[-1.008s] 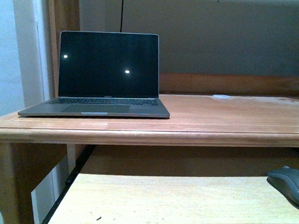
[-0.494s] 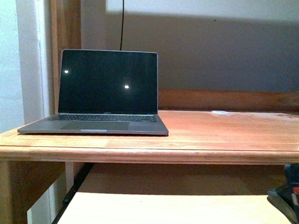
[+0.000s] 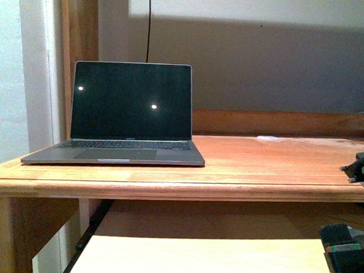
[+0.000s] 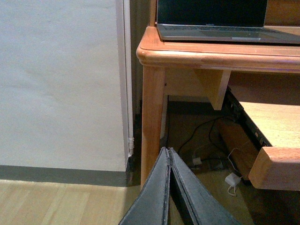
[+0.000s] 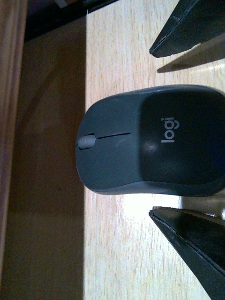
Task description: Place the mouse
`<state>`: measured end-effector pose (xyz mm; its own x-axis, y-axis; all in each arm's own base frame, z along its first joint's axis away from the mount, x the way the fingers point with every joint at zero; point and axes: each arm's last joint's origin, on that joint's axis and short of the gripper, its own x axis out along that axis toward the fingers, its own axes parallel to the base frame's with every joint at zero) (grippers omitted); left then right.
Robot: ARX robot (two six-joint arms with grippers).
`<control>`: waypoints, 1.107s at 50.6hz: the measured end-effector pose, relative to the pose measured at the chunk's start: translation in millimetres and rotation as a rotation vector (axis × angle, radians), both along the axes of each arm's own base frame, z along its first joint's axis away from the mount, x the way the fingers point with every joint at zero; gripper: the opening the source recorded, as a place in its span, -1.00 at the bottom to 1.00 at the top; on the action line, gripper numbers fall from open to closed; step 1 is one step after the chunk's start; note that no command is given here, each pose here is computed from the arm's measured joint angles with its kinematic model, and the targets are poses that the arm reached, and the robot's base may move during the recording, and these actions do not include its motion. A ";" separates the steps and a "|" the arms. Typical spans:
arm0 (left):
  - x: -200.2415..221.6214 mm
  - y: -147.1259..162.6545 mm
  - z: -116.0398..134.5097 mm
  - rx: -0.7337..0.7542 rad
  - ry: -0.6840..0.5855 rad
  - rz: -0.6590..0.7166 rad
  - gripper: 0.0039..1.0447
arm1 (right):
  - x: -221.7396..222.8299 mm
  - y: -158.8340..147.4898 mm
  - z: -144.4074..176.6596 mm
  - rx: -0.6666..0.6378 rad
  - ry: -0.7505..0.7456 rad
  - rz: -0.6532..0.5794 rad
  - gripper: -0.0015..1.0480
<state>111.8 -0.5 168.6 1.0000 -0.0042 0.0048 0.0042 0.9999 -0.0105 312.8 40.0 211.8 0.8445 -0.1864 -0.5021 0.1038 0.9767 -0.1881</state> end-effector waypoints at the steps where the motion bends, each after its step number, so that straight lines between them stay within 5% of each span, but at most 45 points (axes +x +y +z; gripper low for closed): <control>1: -0.5 0.0 0.3 0.000 -0.003 0.000 -0.95 | 1.5 0.1 -1.9 -0.003 0.007 -0.004 0.86; 12: -6.8 0.0 -2.4 0.000 0.018 0.000 -0.95 | 12.5 2.3 -4.5 -0.008 0.009 -0.026 0.83; 24: -14.2 0.1 -2.5 0.000 0.000 0.000 -0.95 | 12.9 3.0 -4.3 0.041 -0.007 0.005 0.06; 37: -14.2 0.1 -2.6 0.000 0.002 0.000 -0.95 | -42.5 4.1 32.6 0.043 -0.064 0.114 0.05; 47: -14.2 0.1 -2.6 0.000 0.002 0.000 -0.43 | -46.1 25.0 82.9 0.079 -0.182 0.147 0.05; 56: -14.2 0.1 -2.6 0.000 0.002 0.000 0.21 | 12.0 66.6 122.9 0.116 -0.218 0.097 0.05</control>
